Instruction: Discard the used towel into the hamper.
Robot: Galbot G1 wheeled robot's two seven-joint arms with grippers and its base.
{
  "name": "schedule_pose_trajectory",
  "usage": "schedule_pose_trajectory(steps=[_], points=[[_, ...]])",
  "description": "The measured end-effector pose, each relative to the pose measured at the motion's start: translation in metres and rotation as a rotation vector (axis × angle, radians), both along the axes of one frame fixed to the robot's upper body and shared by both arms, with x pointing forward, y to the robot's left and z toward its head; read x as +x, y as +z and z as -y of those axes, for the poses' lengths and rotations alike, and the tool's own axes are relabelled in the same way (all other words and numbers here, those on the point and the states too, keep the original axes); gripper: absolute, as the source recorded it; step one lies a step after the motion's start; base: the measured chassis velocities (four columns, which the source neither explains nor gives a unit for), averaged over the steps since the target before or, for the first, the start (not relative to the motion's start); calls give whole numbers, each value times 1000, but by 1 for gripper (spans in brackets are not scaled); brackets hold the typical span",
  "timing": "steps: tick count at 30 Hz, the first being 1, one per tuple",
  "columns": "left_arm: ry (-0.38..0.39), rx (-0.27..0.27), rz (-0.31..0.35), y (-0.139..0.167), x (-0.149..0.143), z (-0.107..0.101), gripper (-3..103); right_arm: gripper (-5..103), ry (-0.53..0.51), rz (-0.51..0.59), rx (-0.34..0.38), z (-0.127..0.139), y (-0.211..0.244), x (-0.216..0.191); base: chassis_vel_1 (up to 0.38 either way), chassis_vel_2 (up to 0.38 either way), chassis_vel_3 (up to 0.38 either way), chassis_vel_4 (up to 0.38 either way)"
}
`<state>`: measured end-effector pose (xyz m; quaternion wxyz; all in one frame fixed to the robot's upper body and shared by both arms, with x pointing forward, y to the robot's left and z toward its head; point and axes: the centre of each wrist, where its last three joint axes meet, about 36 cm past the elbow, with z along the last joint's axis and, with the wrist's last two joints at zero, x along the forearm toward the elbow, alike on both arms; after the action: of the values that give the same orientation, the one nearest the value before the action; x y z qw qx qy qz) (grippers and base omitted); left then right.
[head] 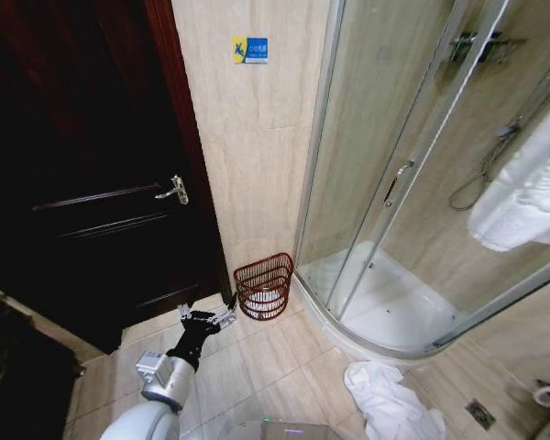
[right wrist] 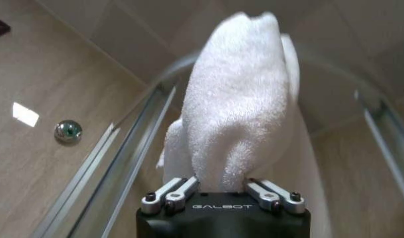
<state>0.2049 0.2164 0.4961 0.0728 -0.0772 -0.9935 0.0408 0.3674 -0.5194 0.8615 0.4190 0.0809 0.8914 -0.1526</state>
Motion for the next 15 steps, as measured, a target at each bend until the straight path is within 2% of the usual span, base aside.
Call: schedule_pose_trajectory(steps=[7,15], points=[[0,0,0,0,0,0,100,9,-102,113,-110,-2,-1,-34,0,0,0,0],[0,0,0,0,0,0,100,9,-153,119,-149,0,-23,-69,0,0,0,0]])
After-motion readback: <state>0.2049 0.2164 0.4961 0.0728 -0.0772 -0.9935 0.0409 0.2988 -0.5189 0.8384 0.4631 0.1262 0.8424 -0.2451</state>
